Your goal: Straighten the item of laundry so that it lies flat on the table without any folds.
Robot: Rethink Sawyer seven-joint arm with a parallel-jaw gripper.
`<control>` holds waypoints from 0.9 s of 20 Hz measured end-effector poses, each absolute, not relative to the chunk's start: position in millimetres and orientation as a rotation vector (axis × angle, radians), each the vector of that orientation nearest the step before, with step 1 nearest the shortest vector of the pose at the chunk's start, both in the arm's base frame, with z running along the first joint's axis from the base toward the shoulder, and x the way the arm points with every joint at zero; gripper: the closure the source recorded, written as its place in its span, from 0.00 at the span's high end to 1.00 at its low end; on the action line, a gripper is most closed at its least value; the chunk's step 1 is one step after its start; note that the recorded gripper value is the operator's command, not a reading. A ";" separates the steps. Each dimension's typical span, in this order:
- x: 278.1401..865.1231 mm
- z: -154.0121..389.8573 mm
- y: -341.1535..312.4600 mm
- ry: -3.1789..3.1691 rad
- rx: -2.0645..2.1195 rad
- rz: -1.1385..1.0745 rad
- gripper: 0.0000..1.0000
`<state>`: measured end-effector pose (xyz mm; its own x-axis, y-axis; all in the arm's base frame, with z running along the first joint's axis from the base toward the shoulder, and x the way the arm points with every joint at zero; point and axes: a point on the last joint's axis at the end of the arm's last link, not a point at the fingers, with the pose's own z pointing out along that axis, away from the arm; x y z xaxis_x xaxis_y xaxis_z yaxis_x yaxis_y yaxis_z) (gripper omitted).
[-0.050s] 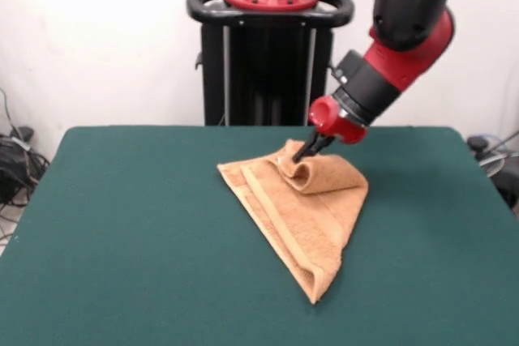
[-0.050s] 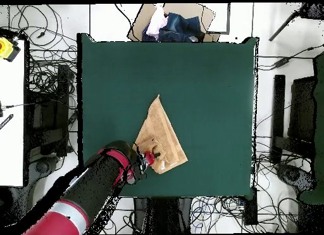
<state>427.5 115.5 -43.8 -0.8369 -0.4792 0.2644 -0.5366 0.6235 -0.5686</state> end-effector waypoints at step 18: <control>416.0 -62.3 80.2 -2.608 0.859 1.272 0.00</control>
